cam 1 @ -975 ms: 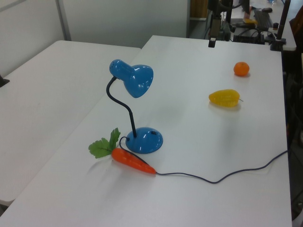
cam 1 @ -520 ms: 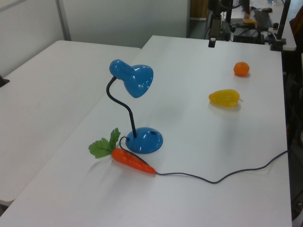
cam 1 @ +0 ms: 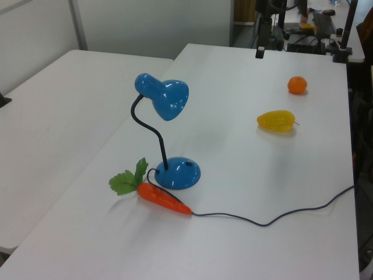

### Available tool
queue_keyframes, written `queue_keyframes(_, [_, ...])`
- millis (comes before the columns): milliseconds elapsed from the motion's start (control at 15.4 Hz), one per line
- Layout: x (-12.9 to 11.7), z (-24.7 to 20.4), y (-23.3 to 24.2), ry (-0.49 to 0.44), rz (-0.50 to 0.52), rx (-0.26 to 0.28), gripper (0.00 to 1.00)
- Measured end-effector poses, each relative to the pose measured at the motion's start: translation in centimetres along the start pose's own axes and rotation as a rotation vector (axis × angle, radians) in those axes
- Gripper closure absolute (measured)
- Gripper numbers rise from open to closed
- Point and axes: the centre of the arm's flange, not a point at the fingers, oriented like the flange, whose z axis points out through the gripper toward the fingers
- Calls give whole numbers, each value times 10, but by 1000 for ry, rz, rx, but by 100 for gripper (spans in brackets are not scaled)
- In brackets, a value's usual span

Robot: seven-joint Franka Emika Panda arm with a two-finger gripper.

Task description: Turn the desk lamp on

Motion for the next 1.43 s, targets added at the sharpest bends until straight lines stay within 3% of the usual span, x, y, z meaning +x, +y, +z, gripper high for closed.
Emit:
queue_keyframes(195, [0, 0, 0, 0, 0, 0, 38])
queue_keyframes(325, [0, 0, 0, 0, 0, 0, 43])
queue_keyframes(455, [0, 0, 0, 0, 0, 0, 63])
queue_keyframes(585, [0, 1, 0, -2, -1, 0, 64])
queue_keyframes(715, [1, 2, 0, -3, -7, 2, 80])
queue_keyframes(780, [1, 3, -1, -3, -10, 10, 80])
queue_keyframes(975, [2, 4, -3, -2, -10, 30, 99])
queue_keyframes(1430, [3, 11, -3, -14, -22, 33, 99])
